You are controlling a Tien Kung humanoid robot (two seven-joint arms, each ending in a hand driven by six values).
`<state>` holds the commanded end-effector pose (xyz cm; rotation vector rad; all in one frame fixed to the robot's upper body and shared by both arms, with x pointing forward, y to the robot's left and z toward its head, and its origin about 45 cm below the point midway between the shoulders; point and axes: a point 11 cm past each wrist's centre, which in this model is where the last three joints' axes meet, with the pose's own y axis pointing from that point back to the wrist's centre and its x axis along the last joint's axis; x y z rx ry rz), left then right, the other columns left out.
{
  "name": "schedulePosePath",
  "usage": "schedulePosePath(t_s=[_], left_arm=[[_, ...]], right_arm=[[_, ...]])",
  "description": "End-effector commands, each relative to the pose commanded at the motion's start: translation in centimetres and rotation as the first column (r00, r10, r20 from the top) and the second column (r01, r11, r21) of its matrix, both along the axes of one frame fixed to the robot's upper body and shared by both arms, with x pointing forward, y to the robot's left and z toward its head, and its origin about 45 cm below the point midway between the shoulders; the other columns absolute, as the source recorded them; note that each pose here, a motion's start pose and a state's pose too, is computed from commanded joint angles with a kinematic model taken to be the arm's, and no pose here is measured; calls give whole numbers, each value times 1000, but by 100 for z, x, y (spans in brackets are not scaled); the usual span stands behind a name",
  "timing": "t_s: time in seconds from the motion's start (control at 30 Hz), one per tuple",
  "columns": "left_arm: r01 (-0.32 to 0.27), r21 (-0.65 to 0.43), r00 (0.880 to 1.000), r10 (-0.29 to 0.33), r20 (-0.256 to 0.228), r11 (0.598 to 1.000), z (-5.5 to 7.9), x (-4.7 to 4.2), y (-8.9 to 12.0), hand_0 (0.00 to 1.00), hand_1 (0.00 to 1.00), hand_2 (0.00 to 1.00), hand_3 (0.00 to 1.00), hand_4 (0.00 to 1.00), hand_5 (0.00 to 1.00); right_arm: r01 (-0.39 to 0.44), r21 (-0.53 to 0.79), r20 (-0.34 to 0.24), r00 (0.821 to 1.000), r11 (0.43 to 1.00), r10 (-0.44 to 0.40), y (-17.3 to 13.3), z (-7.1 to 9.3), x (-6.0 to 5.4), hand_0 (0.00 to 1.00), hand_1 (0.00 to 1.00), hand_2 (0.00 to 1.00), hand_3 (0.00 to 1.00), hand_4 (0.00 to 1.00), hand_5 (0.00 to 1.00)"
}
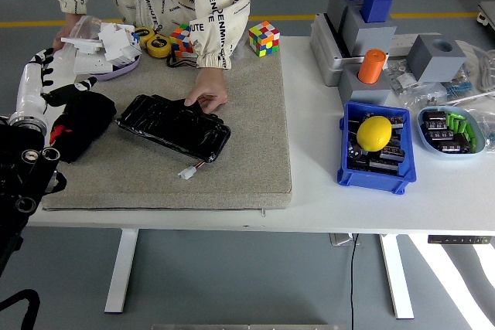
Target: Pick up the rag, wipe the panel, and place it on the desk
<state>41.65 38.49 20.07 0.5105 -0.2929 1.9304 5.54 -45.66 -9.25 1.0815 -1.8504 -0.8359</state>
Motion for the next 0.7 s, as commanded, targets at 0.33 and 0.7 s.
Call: schedulePosePath(t_s=[0.33,0.7], left_arm=[[-64,-177,963,108,247,982,49,-253,121,495,608,590,618,883,216],[-93,-196,948,147,281,976,132,-295,254,513,607,588,607,864,207]], right_arm=[[11,-1,-20,1000,1000,-11,9,-17,-46,522,558,492,520,860,346],[4,-6,-26,1000,1000,-5,-7,-11,-31,523,557,492,521,859,345]])
